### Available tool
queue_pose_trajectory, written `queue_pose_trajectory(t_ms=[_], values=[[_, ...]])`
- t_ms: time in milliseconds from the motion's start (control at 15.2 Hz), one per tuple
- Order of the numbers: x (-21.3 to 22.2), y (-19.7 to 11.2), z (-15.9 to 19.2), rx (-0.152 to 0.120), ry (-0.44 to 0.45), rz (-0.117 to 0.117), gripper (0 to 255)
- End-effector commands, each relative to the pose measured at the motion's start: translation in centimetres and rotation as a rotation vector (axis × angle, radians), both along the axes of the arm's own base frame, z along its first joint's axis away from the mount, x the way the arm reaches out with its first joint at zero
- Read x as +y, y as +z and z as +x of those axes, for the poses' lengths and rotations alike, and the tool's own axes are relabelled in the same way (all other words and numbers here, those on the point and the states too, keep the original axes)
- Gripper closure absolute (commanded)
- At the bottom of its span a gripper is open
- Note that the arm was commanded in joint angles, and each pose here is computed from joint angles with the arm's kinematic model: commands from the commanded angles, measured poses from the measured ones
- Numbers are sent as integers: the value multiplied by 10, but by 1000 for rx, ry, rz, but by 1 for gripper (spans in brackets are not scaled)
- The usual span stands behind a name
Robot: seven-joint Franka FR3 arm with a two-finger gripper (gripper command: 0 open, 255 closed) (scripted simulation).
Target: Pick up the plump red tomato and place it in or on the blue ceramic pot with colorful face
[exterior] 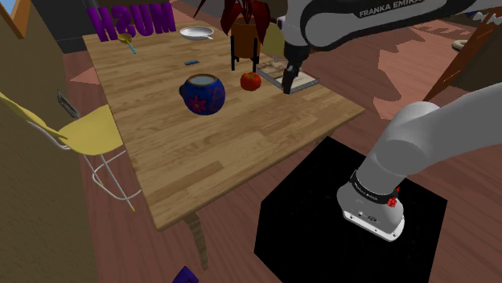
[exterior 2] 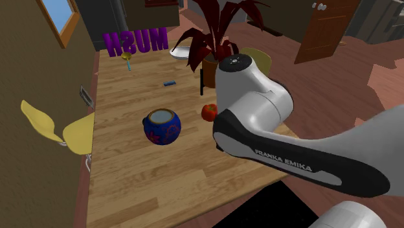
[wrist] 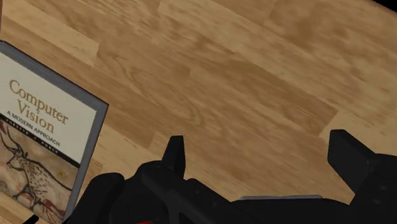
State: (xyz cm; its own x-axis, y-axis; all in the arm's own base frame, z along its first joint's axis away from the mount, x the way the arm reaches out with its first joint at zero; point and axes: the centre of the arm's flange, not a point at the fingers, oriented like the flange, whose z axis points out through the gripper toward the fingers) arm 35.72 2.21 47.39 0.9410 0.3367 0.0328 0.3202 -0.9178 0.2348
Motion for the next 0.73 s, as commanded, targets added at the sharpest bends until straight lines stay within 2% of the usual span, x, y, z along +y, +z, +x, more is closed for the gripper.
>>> queue_pose_trajectory(t_ms=[0,660], values=[[-4,-18,12,-30,54,-52,0],[-20,-98,89,-162,299,-305,0]])
